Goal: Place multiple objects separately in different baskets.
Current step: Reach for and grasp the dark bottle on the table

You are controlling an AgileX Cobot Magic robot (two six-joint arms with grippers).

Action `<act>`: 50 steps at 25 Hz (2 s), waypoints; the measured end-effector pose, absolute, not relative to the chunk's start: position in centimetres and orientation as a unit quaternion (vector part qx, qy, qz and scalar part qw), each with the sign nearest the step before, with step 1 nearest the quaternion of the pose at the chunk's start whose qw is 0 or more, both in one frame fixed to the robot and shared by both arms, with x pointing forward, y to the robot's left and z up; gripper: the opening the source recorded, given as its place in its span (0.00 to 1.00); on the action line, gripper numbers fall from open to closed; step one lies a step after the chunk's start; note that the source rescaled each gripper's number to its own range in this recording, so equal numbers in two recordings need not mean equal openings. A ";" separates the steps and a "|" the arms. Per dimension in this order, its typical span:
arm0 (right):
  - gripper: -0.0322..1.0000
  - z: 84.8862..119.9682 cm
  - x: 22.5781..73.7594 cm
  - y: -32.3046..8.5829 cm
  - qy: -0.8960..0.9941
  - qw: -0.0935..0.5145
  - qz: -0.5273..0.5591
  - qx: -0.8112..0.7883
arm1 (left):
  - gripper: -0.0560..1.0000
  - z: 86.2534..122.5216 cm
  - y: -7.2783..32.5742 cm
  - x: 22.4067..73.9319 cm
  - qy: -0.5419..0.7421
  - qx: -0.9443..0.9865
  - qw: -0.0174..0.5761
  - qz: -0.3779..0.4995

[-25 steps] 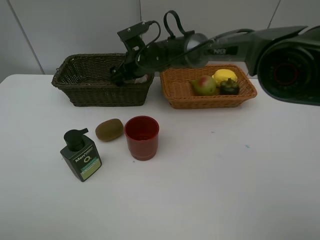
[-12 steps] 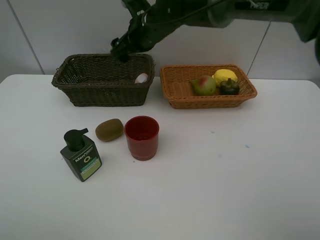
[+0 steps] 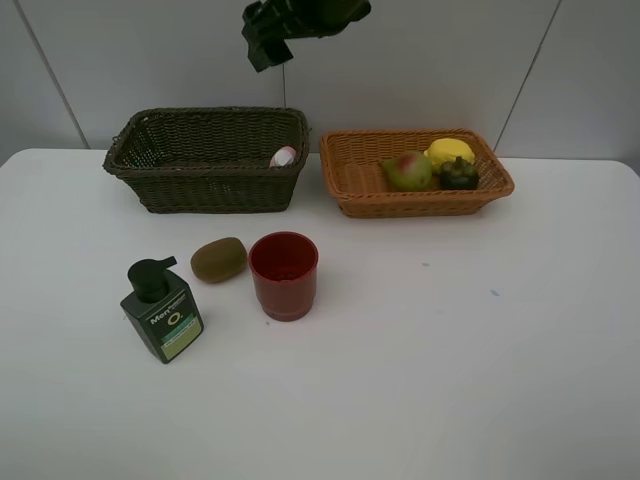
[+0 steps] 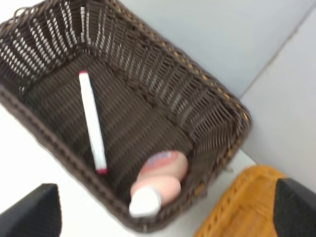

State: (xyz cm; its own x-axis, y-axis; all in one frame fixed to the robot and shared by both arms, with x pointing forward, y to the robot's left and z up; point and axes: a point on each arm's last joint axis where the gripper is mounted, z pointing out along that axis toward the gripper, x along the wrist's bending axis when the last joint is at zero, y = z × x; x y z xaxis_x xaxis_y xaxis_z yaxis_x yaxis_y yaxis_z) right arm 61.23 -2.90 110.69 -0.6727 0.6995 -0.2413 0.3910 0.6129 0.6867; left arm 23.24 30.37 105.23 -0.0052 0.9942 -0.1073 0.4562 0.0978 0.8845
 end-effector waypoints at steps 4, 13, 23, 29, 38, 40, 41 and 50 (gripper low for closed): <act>0.93 113.3 59.2 -4.5 0.869 0.242 0.284 0.324 | 1.00 105.2 30.4 23.2 0.624 0.581 0.400 0.337; 0.93 117.2 53.2 -9.1 0.874 0.236 0.270 0.329 | 1.00 105.2 30.4 23.2 0.624 0.581 0.400 0.337; 0.93 115.3 42.1 -17.2 0.861 0.255 0.305 0.318 | 1.00 105.2 30.4 23.2 0.624 0.581 0.400 0.337; 0.93 114.0 35.9 -21.7 0.846 0.267 0.333 0.318 | 1.00 105.2 30.4 23.2 0.624 0.581 0.400 0.337; 0.93 110.0 28.9 -26.5 0.825 0.230 0.365 0.365 | 1.00 105.2 30.4 23.2 0.624 0.581 0.400 0.337; 0.93 109.0 28.0 -27.1 0.822 0.218 0.368 0.376 | 1.00 105.2 30.4 23.2 0.624 0.581 0.400 0.337; 0.93 108.5 27.5 -27.4 0.820 0.214 0.369 0.381 | 1.00 105.2 30.4 23.2 0.624 0.581 0.400 0.337; 0.93 106.0 25.1 -29.1 0.805 0.222 0.394 0.384 | 1.00 105.2 30.4 23.2 0.624 0.581 0.400 0.337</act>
State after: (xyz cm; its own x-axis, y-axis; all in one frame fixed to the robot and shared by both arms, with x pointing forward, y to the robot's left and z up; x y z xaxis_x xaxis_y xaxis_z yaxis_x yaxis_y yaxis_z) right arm 25.14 -29.15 106.04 -0.6061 0.7935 -0.0550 0.4432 0.3942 0.8051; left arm 23.24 30.37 105.23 -0.0052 0.9942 -0.1073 0.4562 0.0978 0.8845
